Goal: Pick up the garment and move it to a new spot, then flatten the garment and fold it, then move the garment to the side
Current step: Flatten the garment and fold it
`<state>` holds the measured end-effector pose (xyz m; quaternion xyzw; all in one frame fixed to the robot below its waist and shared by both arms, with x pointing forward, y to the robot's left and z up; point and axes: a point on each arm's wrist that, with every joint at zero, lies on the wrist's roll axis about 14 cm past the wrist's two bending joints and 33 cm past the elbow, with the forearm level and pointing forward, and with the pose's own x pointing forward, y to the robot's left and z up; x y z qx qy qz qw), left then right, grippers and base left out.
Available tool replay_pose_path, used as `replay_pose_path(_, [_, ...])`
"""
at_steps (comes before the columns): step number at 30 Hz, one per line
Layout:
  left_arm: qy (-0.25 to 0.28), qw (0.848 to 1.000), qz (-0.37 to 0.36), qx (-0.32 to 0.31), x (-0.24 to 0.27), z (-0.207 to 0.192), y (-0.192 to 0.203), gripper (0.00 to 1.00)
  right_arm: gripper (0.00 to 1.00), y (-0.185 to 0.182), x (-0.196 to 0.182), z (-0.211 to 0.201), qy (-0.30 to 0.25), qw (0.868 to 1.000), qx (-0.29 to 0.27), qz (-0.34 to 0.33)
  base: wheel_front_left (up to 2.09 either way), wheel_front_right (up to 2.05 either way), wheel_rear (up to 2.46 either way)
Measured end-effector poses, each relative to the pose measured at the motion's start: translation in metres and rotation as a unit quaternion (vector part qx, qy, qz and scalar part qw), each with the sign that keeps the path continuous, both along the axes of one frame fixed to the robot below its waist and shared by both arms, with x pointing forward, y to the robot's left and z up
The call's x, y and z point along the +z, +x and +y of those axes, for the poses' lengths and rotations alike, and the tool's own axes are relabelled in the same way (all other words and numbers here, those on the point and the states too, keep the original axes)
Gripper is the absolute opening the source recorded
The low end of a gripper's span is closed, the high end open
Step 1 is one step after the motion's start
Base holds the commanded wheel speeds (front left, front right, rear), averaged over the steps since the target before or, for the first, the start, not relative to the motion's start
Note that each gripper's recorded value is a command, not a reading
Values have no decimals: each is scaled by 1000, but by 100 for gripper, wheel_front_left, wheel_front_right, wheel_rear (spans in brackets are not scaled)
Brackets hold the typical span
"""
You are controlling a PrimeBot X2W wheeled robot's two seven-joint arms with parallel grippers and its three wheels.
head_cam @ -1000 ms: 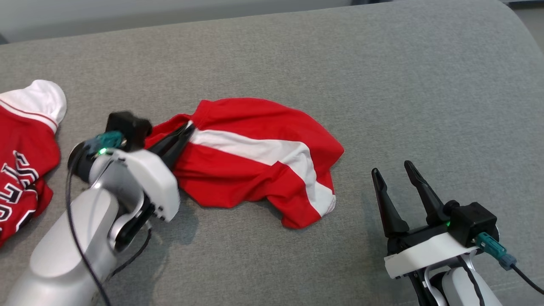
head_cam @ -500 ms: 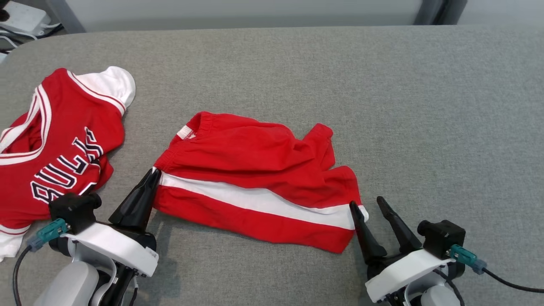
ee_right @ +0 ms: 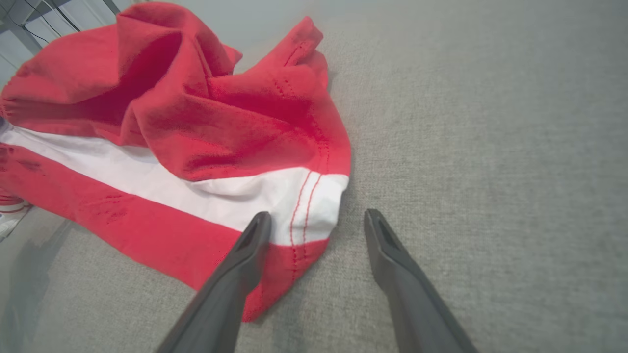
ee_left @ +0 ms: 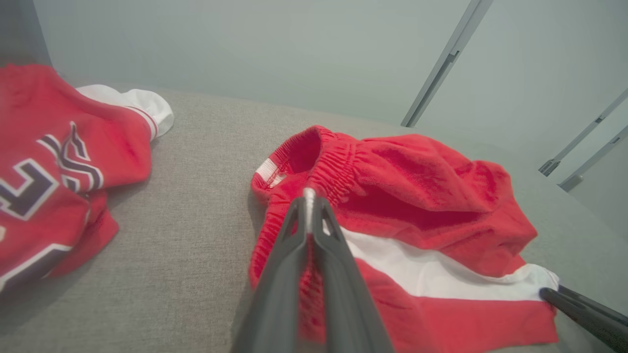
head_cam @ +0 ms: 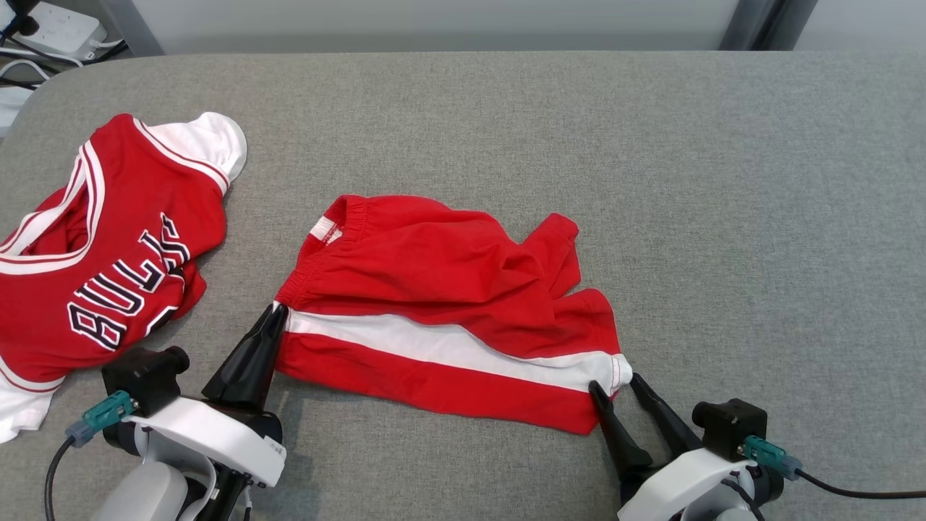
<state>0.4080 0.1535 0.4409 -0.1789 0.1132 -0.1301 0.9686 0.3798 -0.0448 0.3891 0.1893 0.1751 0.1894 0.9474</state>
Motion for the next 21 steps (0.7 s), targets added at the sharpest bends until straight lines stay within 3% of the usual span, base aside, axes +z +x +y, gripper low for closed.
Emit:
replay_pose_path(3, [0,1000,3,-1,-1,-1,-2,0,49,0,-2,2,-2,1000,4,2,0,0,0])
replay_pose_path(6, [0,1000,4,-2,-2,-2,-3,0,24,0,-2,3,-4,1000,8,2,0,0,0])
replay_pose_path(7, [0,1000,4,-2,-2,-2,-4,0,3,1,-1,4,-5,1000,9,1,0,0,0])
replay_pose_path(13, [-1,1000,-5,-1,3,-2,-3,0,0,11,9,-3,-16,1000,1,-23,0,0,0])
replay_pose_path(18, [-28,998,-50,-3,30,-8,5,0,0,34,41,-32,-7,996,-53,-75,0,0,0])
replay_pose_path(21, [-87,992,-89,-4,61,-18,12,0,0,48,72,-52,-5,989,-84,-125,0,0,0])
